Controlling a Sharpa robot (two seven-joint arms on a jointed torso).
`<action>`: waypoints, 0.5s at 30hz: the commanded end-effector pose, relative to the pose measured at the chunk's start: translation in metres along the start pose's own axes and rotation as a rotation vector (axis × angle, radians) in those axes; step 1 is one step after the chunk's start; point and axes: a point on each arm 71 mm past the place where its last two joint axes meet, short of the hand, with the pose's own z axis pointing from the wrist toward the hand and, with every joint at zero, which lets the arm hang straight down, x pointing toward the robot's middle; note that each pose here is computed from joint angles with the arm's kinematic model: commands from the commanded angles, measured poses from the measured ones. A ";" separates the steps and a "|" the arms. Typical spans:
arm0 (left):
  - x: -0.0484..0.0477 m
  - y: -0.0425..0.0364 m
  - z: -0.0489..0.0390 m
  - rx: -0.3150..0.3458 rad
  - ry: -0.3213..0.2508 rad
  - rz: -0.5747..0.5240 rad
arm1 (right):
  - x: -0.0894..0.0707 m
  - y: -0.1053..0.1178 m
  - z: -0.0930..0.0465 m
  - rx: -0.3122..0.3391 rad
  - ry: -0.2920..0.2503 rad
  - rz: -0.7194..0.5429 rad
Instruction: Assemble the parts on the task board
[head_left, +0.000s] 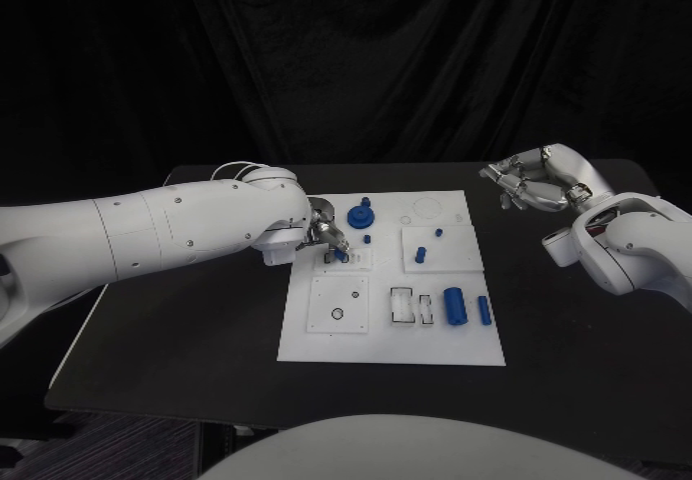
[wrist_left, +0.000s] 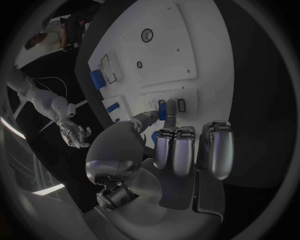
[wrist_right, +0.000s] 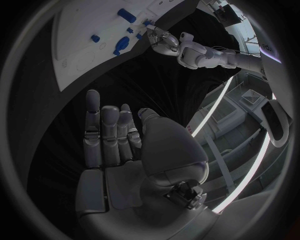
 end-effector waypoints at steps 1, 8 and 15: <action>0.0009 -0.0012 0.0005 0.006 -0.002 0.002 | 0.001 -0.002 -0.001 0.021 0.005 -0.002; 0.0018 -0.0024 0.0012 0.010 -0.001 0.002 | 0.000 -0.003 -0.001 0.023 0.005 -0.002; 0.0046 -0.0044 0.0023 0.020 -0.003 -0.002 | 0.001 -0.003 -0.001 0.023 0.006 -0.001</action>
